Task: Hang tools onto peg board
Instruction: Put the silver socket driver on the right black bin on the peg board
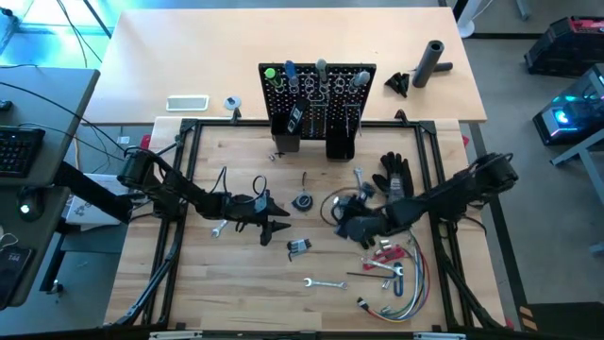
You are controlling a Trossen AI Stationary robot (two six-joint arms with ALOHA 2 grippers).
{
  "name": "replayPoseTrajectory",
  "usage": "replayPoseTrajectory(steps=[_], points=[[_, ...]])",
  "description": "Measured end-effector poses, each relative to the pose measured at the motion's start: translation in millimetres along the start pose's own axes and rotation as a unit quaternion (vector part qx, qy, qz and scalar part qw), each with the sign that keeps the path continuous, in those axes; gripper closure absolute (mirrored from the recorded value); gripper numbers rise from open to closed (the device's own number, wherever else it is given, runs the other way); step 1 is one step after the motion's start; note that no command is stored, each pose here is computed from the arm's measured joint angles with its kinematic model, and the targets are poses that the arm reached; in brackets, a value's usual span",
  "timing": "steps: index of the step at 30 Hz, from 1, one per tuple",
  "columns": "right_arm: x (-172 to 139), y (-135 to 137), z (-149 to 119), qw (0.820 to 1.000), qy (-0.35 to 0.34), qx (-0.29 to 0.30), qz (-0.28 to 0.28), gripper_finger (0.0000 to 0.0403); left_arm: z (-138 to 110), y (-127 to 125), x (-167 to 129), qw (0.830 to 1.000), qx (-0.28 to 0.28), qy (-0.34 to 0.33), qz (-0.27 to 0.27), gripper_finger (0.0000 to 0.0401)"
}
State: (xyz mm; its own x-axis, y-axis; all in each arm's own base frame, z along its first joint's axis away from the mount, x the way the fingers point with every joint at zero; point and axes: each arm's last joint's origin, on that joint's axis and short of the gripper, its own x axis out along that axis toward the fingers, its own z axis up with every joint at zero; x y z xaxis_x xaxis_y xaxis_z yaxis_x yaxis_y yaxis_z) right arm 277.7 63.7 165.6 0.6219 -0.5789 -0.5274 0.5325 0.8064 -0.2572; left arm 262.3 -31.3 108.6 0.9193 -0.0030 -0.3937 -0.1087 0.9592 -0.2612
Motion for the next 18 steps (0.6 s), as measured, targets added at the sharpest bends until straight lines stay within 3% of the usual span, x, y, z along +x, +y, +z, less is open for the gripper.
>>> replayPoseTrajectory(steps=[10, 18], points=[[27, -77, 38, 0.997, 0.003, -0.005, -0.073, 0.033, 0, 1, 0, 1.0, 0.0, -0.003, 0.01, 0.0213], [58, -125, 50, 0.999, -0.006, 0.029, -0.043, 0.033, 0, 1, 0, 1.0, 0.0, -0.004, 0.013, 0.0213]])
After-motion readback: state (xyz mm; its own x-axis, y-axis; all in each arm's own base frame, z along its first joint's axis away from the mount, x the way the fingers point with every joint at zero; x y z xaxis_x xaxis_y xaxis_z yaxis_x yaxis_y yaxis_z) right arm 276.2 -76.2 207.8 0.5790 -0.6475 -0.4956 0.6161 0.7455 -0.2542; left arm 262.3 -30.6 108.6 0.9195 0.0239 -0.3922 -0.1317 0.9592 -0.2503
